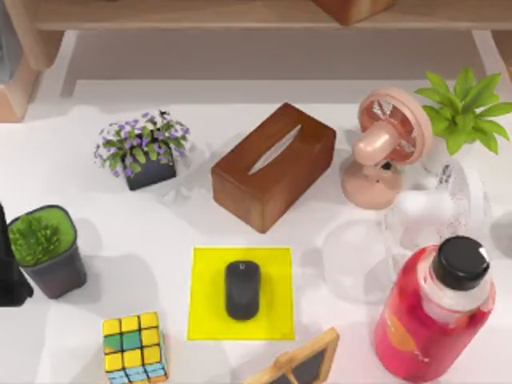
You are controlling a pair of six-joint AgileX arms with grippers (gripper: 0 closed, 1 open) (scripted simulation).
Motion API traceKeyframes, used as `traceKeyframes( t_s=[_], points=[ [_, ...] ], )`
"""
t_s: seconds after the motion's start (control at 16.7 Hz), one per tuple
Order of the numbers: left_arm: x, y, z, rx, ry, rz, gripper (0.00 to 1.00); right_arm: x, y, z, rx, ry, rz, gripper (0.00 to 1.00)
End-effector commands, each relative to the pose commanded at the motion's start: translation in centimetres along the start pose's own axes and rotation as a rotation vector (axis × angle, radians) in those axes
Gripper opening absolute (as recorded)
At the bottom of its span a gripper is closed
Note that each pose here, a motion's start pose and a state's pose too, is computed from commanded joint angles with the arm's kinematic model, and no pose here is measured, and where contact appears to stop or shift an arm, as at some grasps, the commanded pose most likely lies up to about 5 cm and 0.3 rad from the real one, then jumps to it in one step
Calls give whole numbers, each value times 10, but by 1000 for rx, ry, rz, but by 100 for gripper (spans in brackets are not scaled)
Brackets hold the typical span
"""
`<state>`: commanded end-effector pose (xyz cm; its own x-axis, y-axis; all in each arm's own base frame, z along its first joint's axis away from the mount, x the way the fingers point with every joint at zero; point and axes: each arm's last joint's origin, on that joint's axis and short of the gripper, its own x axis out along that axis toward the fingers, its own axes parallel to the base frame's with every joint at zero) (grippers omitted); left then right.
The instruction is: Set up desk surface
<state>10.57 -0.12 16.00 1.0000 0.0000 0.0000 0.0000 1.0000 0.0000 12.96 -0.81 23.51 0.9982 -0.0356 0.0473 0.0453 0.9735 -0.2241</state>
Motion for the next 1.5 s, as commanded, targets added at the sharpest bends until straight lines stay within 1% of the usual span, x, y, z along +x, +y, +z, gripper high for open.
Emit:
traceKeyframes(
  t_s=[0.18,0.36,0.48,0.84,0.96,1.08,1.2,1.32,1.5],
  points=[
    [0,0,0,0,0,0,100,-20,12,-36,129,12,19,100],
    [0,0,0,0,0,0,100,-27,20,-63,207,35,35,100],
    [0,0,0,0,0,0,100,-28,22,-70,226,43,41,100],
    [0,0,0,0,0,0,100,-28,22,-71,227,43,41,100],
    [0,0,6,0,0,0,100,-28,22,-71,227,43,41,100],
    [-1,0,23,-1,-1,0,100,-28,22,-71,227,43,41,100],
    [-2,-1,51,-2,-3,-1,100,-28,22,-71,227,43,41,100],
    [0,-2,87,-3,-6,-1,100,-28,22,-71,227,43,41,100],
    [8,-3,153,-6,-9,-2,100,-28,22,-71,227,43,41,100]
  ],
)
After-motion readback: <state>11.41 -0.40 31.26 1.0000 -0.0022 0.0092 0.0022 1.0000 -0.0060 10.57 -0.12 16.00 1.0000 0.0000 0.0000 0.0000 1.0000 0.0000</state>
